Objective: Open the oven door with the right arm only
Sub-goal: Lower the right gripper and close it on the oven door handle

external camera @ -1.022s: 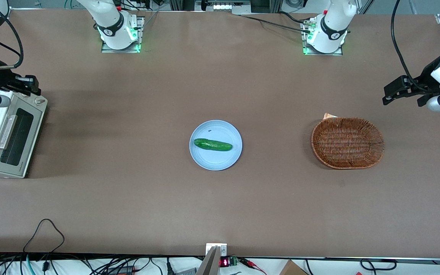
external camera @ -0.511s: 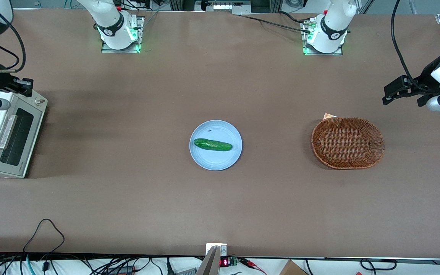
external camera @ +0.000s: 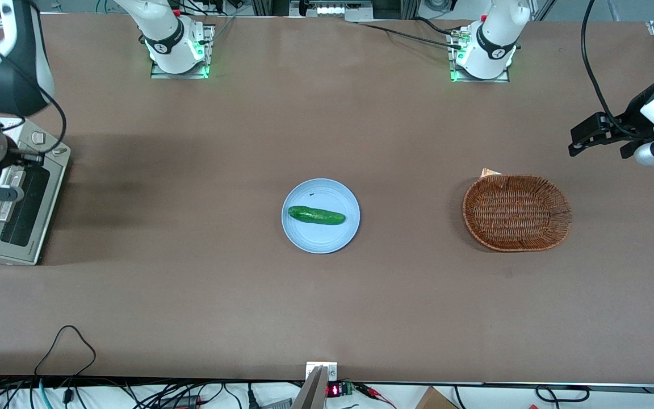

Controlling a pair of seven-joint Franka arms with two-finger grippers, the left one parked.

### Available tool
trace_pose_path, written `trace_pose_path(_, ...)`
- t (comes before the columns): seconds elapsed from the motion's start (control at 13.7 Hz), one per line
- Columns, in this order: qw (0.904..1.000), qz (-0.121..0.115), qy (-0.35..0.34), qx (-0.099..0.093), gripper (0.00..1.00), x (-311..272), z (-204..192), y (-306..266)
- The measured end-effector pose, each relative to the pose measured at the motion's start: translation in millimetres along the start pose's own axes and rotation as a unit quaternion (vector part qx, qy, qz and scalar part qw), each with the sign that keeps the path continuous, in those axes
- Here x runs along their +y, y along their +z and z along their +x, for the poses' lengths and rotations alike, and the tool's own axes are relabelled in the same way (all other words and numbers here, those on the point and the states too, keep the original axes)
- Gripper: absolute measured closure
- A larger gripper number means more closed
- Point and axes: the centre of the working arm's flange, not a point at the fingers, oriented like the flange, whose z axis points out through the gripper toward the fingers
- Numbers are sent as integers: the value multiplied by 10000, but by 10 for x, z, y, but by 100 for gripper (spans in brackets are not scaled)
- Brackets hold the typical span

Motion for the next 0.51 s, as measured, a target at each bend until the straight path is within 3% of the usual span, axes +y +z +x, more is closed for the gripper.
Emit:
trace_pose_path(0.29,9982,-565,186,27,99,178,244,418)
trace_pose_path(0.51,9973,-683,225,129,99,303,358,626)
